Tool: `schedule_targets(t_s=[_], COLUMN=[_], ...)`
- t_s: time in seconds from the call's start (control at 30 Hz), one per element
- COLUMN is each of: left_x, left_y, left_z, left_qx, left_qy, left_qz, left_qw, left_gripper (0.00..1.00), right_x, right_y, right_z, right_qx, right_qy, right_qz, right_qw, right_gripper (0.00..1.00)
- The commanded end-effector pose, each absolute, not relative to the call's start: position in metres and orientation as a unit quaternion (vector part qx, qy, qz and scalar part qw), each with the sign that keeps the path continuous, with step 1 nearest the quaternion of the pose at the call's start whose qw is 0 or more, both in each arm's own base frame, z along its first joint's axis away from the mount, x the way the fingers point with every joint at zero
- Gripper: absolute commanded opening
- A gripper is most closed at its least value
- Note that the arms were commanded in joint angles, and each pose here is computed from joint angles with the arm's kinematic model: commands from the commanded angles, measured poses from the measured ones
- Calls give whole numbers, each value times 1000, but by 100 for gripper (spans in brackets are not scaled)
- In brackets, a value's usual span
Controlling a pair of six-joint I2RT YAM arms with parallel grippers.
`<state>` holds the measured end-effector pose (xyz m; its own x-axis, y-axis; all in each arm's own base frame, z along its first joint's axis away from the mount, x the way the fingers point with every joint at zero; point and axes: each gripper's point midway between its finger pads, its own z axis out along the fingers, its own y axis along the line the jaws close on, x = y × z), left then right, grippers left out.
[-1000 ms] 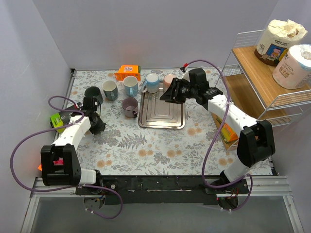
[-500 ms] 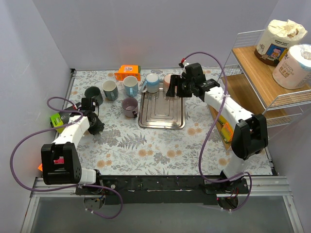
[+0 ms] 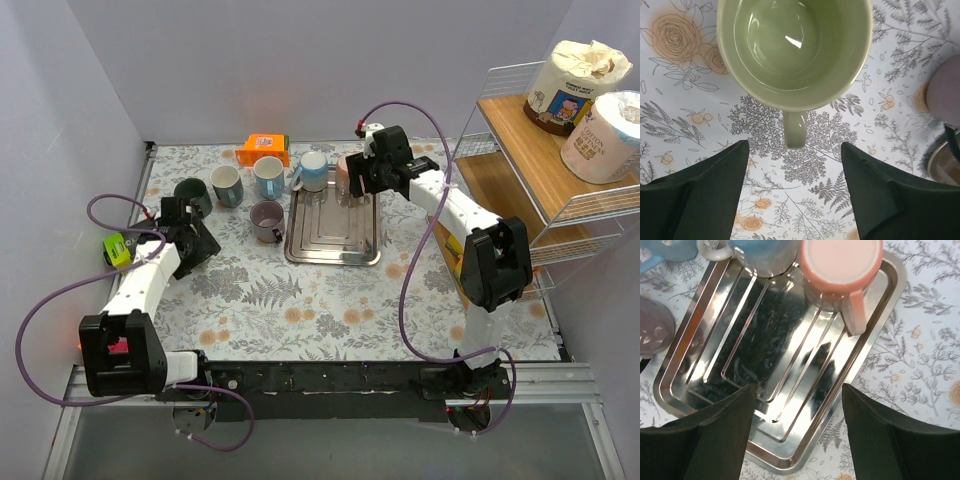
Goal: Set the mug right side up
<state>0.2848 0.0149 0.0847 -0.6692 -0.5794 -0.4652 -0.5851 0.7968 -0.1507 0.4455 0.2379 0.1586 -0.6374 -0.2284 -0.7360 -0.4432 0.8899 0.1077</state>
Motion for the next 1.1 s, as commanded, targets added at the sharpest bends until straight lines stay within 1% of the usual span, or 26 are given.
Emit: schedule_targets(t_s=[0.0, 0.03, 0.07, 0.17, 0.2, 0.3, 0.4, 0.43, 0.67, 0.97, 1.07], left_x=[294, 293, 294, 292, 294, 303, 310, 311, 333, 343, 344], left_y=[26, 27, 26, 28, 28, 23, 21, 20, 7, -1, -1], left_z=[139, 146, 154, 166, 174, 192, 208, 210, 237, 239, 236], left_qx=[-329, -331, -335, -344, -346, -339, -338, -337, -324, -317, -317], left_qy=[887, 883, 879, 874, 870, 867, 862, 863, 856, 859, 861], left_qz=[9, 8, 4, 5, 1, -16, -26, -25, -57, -76, -75], left_qw=[325, 333, 339, 344, 352, 366, 377, 376, 398, 395, 391], left_gripper=[77, 79, 83, 87, 90, 93, 95, 96, 98, 98, 98], right_x=[485, 488, 492, 502, 504, 512, 523, 529, 551, 564, 565], right_y=[224, 225, 223, 219, 220, 225, 223, 223, 230, 229, 230], right_z=[186, 185, 180, 164, 161, 149, 143, 148, 128, 106, 103], right_qx=[-193, -208, -212, -239, -250, -280, -286, -279, -263, -250, -246], right_qy=[868, 862, 862, 856, 853, 846, 847, 847, 851, 860, 861], right_qz=[113, 114, 109, 90, 99, 101, 89, 85, 93, 81, 82], right_qw=[443, 448, 447, 450, 448, 442, 439, 445, 445, 438, 438], right_gripper=[75, 75, 74, 73, 72, 72, 72, 72, 72, 70, 68])
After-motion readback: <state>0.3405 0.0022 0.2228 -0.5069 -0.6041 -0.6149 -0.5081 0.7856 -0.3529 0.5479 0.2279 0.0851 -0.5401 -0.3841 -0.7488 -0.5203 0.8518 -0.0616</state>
